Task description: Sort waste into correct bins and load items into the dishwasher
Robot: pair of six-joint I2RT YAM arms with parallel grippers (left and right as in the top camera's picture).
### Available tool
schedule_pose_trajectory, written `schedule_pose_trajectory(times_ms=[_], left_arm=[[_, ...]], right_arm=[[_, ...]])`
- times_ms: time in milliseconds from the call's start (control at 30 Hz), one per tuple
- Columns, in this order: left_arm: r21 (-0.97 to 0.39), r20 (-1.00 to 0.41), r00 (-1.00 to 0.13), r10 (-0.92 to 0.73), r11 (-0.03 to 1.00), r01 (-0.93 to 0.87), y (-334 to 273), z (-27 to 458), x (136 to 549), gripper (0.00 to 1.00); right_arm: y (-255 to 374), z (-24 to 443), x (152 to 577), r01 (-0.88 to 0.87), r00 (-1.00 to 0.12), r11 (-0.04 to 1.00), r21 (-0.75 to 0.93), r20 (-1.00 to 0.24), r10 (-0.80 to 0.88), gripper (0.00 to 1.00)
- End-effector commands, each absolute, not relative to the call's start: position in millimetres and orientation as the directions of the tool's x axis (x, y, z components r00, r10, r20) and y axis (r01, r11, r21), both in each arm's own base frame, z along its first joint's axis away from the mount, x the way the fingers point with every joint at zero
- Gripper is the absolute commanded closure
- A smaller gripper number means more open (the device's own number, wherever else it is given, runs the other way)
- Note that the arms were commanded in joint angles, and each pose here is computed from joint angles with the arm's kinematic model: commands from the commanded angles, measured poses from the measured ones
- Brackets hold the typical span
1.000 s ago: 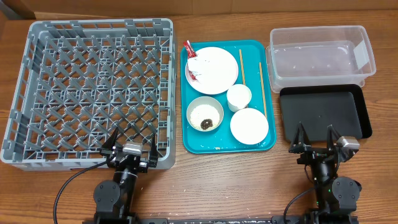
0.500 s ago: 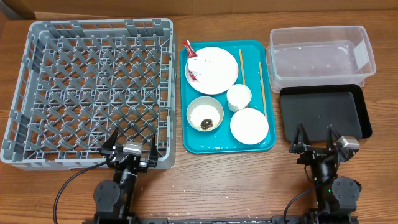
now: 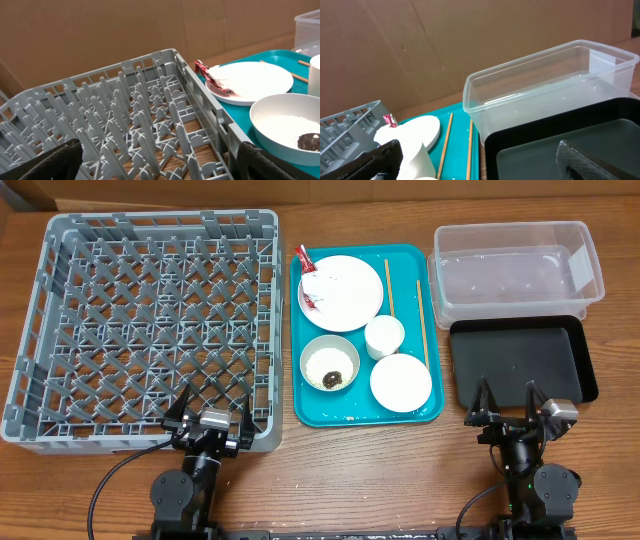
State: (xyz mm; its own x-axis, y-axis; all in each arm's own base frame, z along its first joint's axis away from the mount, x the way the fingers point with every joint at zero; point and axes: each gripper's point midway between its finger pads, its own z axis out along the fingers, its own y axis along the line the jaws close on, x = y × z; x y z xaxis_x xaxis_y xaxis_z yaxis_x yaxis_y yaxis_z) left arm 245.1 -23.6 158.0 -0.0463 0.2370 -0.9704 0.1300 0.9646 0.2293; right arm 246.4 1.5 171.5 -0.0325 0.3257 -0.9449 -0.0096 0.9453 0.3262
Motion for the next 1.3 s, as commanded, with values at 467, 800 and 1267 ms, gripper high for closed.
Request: schedule_pose_trajectory(times_ms=[467, 800, 1267], left_arm=[[0.114, -0.993, -0.019, 0.118, 0.983, 0.145, -27.7, 165.9, 244.9, 0.0], [-0.01, -0.998, 0.063, -0.019, 0.99, 0.138, -26.6, 212.9, 238.4, 0.0], [-0.015, -1.0, -0.009, -0.014, 0.993, 0.115, -23.2, 291.9, 247.9, 0.0]], right_arm=[[19.2, 173.8, 245.2, -0.115, -0.047, 0.939, 0.325, -0.946, 0.322, 0.0], [34.9, 207.3, 237.2, -0.223, 0.001, 0.941, 0.256, -0.965, 0.263, 0.0], [49.0, 300.6, 207.1, -0.306, 0.065, 0.942, 0.14, -0.984, 0.167, 0.0]])
